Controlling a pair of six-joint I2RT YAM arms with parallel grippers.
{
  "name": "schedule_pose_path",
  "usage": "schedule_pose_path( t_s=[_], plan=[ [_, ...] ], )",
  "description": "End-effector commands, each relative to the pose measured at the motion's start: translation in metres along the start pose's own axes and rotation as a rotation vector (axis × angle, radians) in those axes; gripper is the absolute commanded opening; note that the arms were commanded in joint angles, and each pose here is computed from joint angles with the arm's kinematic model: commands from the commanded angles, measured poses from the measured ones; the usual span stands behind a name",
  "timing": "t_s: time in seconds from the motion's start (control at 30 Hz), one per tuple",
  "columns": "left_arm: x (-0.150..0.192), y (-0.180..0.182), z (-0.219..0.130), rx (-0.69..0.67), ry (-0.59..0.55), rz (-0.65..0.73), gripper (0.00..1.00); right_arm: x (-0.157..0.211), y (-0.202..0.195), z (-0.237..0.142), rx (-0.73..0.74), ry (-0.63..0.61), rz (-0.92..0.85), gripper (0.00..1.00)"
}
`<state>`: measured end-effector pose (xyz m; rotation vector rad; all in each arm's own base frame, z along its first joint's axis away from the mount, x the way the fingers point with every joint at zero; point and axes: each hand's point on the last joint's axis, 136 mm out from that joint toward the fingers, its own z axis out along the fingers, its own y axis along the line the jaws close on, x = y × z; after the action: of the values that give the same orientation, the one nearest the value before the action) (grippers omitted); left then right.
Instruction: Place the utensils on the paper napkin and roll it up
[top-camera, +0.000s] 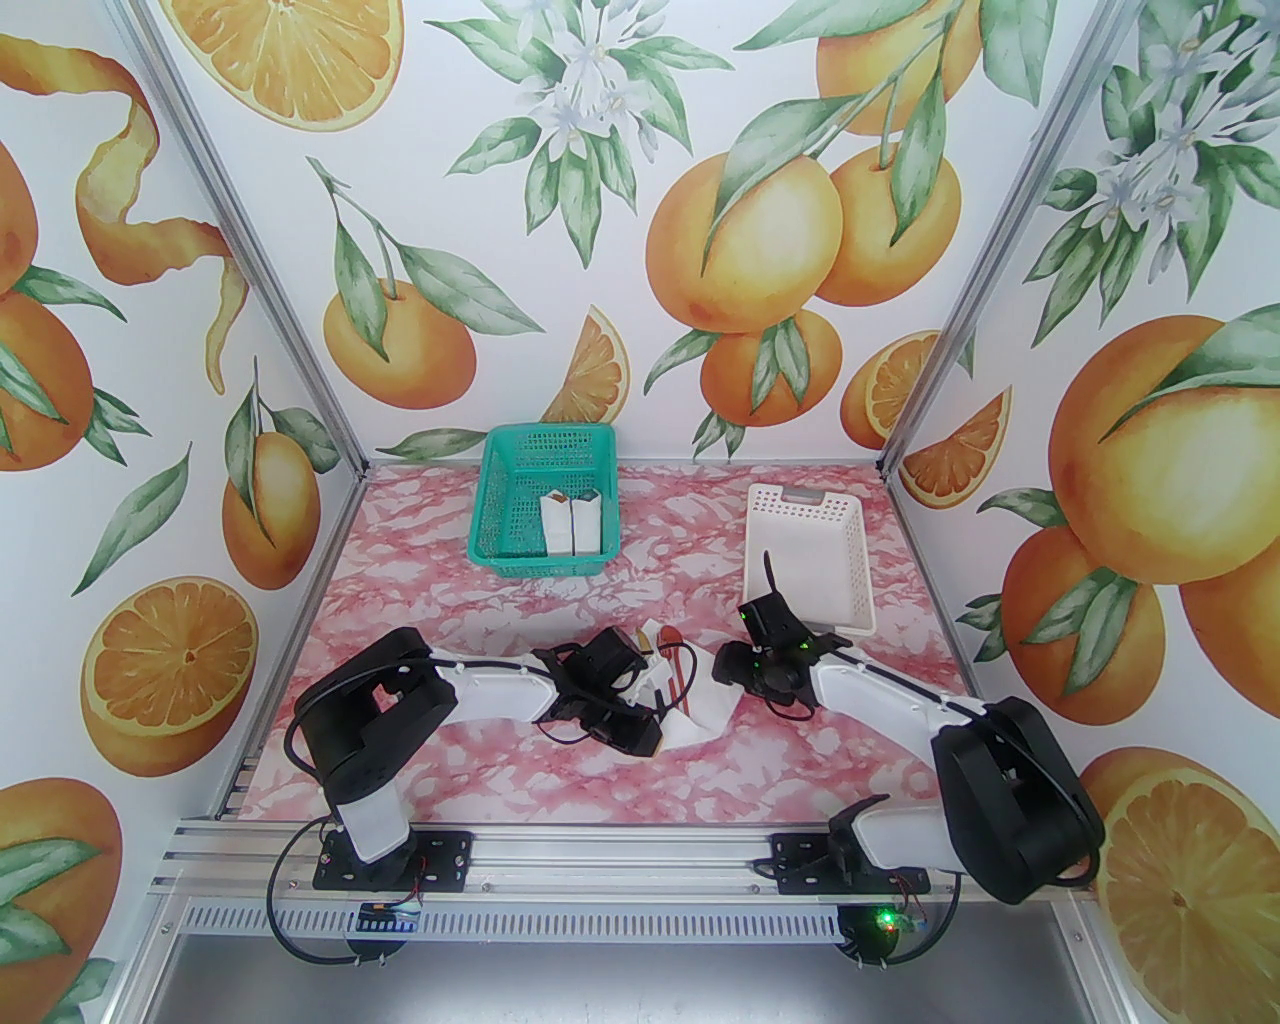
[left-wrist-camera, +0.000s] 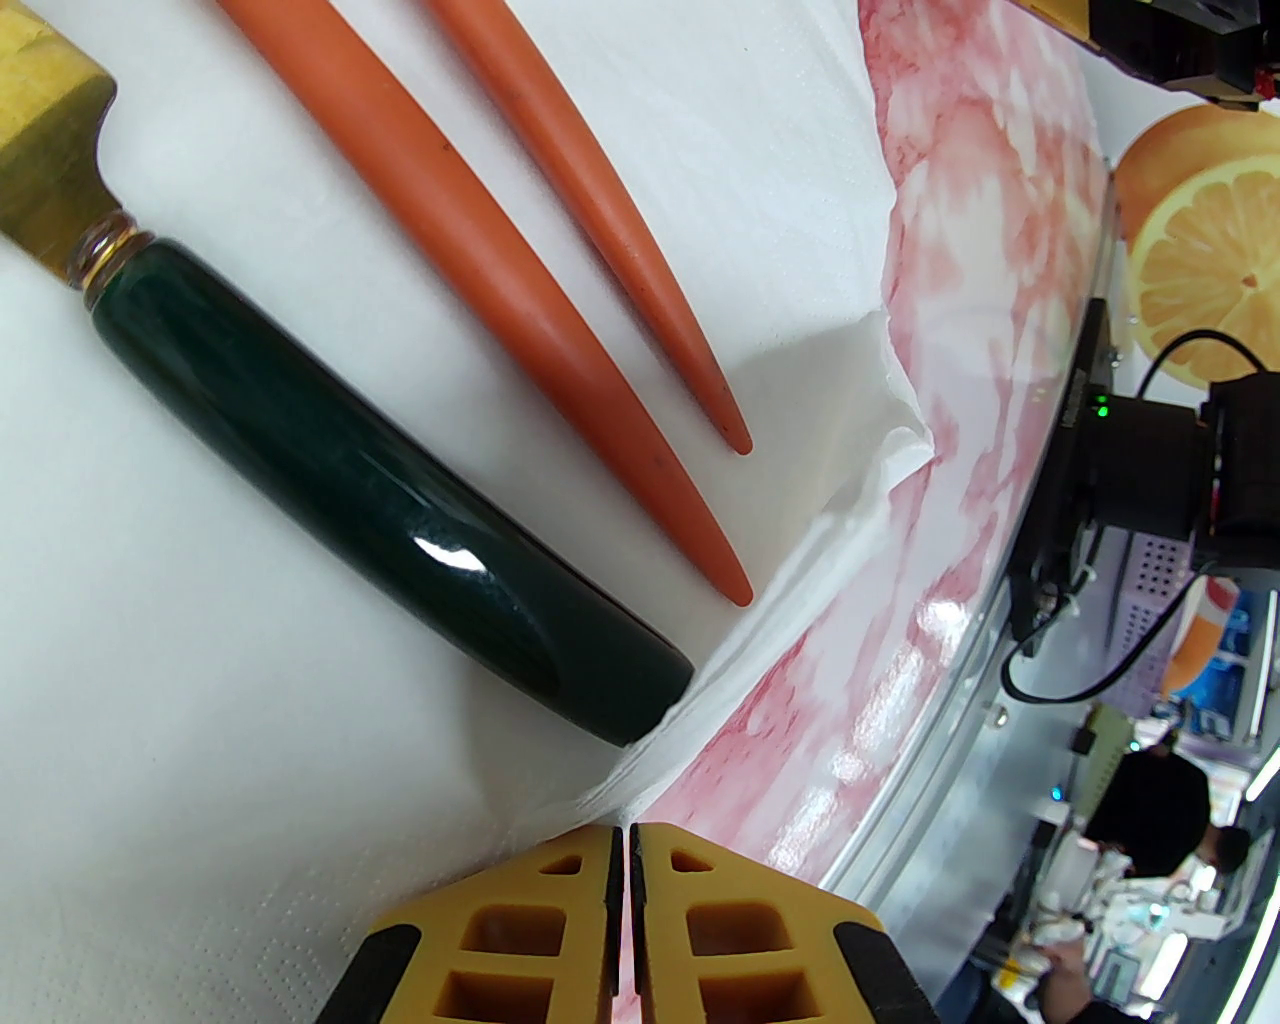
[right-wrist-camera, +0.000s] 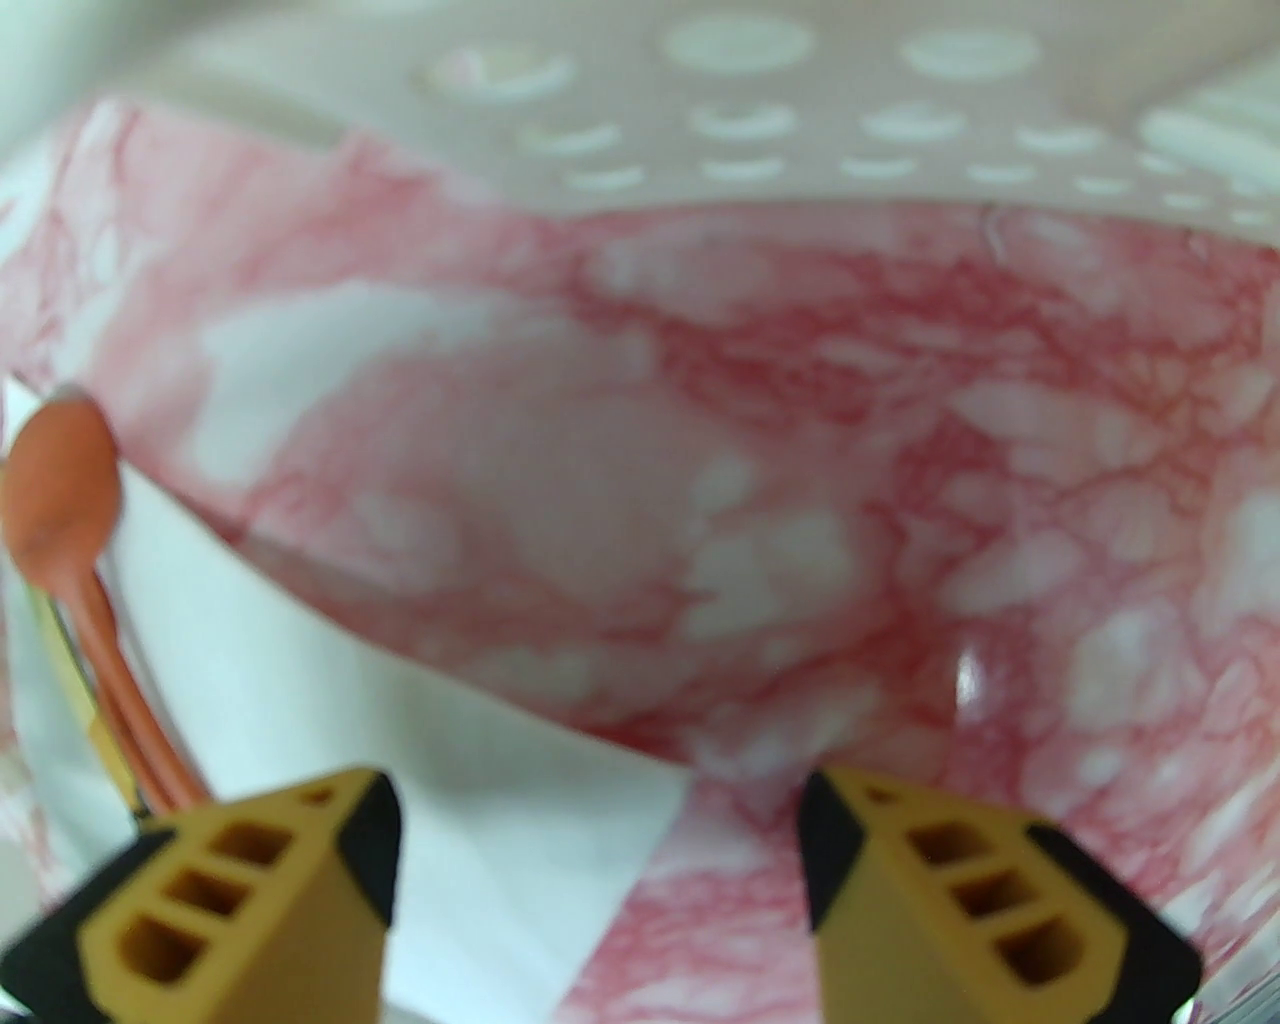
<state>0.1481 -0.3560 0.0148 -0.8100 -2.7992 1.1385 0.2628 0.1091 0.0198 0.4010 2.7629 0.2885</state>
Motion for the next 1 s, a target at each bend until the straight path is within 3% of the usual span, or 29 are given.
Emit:
schedule_pose_path(
  t_s=[0.0,0.47,0.97],
  plan=[
    [0.008,0.011,0.002,-0.043,0.028,-0.028,0.13,0.003,0.013,0.005,-0.068,0.037,0.001,0.65],
    [0.009,0.011,0.002,-0.045,0.027,-0.030,0.13,0.010,0.004,-0.001,-0.056,-0.002,0.011,0.62],
    [0.009,0.011,0.001,-0.047,0.022,-0.030,0.13,0.045,0.028,0.006,-0.110,0.086,0.001,0.60]
  ],
)
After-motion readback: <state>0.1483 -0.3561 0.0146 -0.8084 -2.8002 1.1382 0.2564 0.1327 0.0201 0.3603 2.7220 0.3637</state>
